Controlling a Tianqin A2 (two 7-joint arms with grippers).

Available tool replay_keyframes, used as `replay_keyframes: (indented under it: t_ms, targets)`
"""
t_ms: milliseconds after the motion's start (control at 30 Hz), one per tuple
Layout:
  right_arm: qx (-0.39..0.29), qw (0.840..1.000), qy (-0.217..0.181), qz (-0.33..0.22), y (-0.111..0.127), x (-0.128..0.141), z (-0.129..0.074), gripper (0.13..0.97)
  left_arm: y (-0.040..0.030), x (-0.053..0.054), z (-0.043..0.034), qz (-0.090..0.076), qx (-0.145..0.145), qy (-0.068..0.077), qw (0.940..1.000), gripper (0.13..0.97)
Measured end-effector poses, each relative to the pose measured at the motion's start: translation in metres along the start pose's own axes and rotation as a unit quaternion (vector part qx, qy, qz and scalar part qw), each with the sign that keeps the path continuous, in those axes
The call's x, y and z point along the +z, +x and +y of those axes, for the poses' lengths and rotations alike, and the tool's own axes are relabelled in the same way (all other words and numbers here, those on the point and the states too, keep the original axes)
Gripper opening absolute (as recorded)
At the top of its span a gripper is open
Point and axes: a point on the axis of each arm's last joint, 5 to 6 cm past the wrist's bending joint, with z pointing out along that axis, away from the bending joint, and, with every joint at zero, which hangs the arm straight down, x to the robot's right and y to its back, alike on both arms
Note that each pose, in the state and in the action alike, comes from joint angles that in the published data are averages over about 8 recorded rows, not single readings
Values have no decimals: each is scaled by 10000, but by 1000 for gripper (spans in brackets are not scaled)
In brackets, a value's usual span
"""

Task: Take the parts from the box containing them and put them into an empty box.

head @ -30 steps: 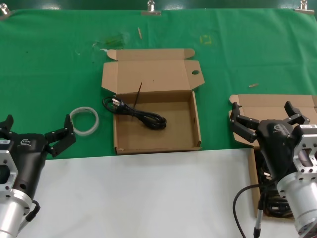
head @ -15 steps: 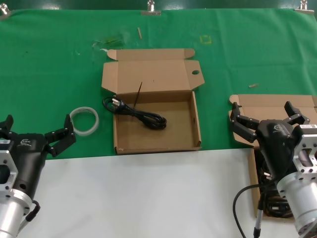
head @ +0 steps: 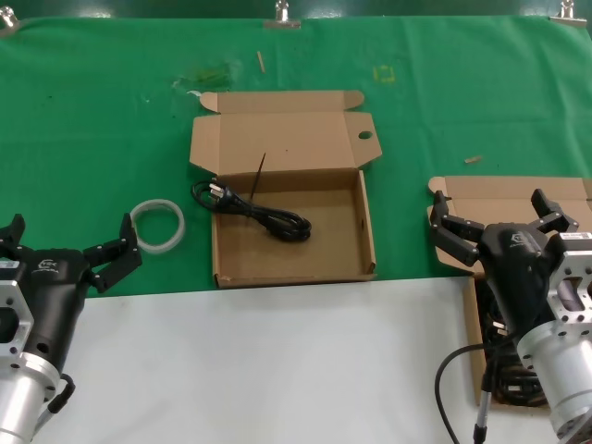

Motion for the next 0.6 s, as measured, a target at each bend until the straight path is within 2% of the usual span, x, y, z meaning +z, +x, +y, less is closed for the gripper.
replay_keyframes:
  t_ms: [600]
  targets:
    - [0, 10000, 0, 0, 0, 0, 0, 966, 0, 0, 0, 0, 0, 0, 10000, 966]
